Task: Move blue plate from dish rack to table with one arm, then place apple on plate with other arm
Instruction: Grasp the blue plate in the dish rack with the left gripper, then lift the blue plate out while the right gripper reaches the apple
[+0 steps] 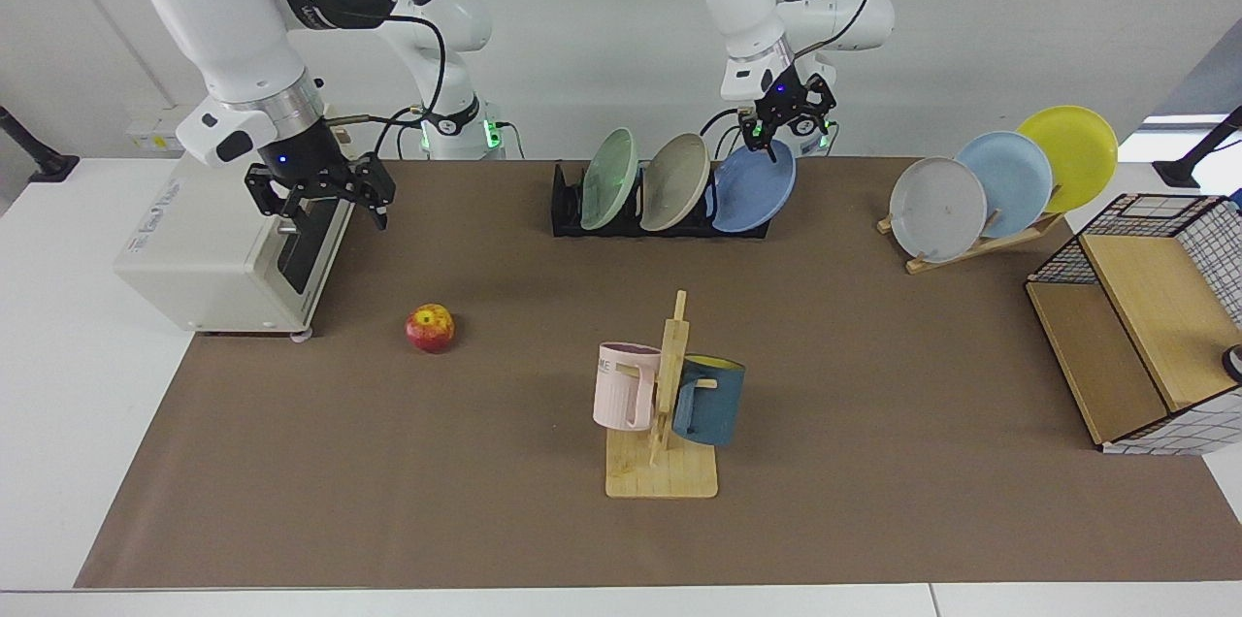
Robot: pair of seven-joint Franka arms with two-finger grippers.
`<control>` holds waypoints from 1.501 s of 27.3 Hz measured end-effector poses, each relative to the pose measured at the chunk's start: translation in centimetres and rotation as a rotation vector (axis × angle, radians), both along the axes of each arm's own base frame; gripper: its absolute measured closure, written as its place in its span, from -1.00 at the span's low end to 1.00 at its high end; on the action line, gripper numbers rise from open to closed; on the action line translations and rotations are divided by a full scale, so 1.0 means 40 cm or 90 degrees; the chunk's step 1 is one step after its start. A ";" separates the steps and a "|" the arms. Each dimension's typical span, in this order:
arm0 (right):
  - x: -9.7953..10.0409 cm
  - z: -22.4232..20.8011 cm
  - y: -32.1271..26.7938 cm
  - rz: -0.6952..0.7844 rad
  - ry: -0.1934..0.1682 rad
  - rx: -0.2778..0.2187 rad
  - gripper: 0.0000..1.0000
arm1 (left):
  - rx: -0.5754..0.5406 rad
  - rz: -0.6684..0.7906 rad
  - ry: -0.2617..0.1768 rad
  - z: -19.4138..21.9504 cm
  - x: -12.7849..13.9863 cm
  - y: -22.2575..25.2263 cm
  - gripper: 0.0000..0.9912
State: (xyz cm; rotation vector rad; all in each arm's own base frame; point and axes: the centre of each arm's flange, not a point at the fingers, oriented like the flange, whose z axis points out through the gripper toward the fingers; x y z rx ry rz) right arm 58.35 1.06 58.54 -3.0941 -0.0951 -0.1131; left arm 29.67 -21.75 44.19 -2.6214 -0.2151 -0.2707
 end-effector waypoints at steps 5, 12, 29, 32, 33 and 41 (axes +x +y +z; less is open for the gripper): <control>0.000 0.000 0.000 0.000 0.000 0.000 -1.00 | 0.013 -0.008 0.022 -0.055 0.006 -0.026 -1.00; 0.000 0.000 -0.009 -0.004 0.000 0.000 -1.00 | -0.005 -0.029 0.074 -0.086 0.064 0.023 -1.00; 0.018 0.004 -0.015 0.003 -0.040 -0.036 -1.00 | -0.009 -0.152 0.116 -0.113 0.073 0.000 -0.99; 0.023 -0.009 0.009 0.018 -0.036 -0.049 -1.00 | -0.004 -0.165 0.115 -0.124 0.057 -0.010 -0.99; 0.027 -0.015 0.017 0.022 -0.033 -0.051 -1.00 | -0.004 -0.166 0.114 -0.126 0.055 -0.010 -0.99; 0.082 -0.107 0.029 0.021 -0.017 -0.042 -1.00 | -0.008 -0.157 0.111 -0.129 0.062 0.005 -0.78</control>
